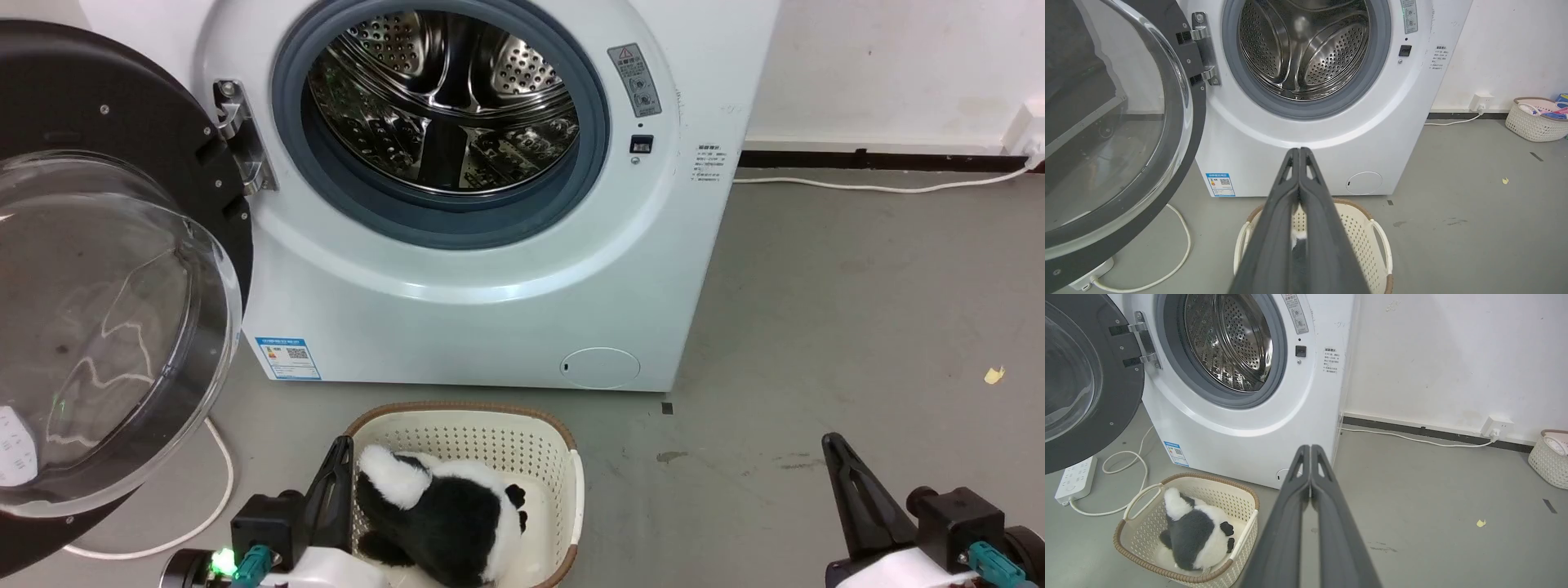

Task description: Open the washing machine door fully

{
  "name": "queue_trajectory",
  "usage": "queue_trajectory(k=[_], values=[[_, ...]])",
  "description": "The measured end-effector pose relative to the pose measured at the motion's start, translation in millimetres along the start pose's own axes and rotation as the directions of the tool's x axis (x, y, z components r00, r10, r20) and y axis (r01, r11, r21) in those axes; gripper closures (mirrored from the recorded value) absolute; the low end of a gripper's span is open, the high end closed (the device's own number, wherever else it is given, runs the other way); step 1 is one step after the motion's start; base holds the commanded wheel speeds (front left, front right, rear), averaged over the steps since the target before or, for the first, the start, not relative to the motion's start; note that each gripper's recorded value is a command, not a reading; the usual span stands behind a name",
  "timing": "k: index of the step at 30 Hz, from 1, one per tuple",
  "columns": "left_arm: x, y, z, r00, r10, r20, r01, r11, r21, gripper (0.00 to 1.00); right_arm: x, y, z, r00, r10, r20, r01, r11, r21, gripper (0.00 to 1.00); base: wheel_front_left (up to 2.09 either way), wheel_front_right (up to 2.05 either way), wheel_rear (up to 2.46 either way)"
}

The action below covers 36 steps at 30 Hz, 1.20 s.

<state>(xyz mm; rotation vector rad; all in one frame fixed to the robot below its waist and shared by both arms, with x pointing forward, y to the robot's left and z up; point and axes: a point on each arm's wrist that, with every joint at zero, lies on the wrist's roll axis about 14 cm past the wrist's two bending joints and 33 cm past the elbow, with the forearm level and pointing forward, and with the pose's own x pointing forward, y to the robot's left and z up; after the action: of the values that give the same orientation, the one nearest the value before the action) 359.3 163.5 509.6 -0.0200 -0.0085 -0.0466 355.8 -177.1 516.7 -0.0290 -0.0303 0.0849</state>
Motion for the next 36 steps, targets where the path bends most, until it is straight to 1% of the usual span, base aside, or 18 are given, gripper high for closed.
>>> queue_trajectory(k=[36], values=[[7.1, 8.5, 8.7, 1.000, 0.025, -0.014, -0.025, 0.999, 0.041, 1.00, 9.8, 9.1, 3.4, 0.999, 0.029, -0.032, -0.029, 1.000, -0.009, 1.00, 0.00, 0.00, 0.00]])
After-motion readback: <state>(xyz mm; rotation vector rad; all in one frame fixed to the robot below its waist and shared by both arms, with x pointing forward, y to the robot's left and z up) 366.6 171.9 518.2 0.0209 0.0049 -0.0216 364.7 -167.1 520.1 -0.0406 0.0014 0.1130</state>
